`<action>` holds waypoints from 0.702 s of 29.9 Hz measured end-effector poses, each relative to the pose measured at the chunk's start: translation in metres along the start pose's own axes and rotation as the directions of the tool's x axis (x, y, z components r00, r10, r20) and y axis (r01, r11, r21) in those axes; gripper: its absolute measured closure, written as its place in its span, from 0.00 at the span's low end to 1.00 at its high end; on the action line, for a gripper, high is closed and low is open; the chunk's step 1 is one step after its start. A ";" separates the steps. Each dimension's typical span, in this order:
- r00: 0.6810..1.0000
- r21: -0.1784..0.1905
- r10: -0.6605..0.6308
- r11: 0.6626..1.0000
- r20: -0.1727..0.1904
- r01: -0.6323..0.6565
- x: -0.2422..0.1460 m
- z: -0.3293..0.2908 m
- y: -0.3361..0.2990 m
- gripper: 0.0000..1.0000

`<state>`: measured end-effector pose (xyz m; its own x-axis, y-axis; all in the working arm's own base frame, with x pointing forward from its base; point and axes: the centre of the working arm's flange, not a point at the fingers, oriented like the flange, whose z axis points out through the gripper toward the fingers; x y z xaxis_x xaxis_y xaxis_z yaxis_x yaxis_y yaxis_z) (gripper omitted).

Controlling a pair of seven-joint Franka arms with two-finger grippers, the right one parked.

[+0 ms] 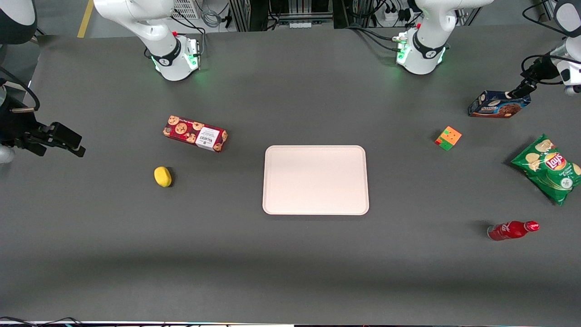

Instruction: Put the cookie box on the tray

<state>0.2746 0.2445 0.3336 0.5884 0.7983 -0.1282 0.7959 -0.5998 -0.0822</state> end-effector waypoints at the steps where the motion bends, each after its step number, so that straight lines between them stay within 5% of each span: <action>1: 1.000 -0.007 -0.006 1.000 -0.006 0.006 0.001 0.002 -0.003 0.00; 12: 0.997 -0.066 -0.043 0.997 -0.067 0.038 0.006 0.027 -0.014 0.00; 21: 0.993 -0.059 -0.047 0.997 -0.105 0.041 0.013 0.047 -0.009 0.00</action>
<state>0.2680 0.2579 0.2867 0.5617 0.8271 -0.0199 0.8266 -0.5620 -0.0289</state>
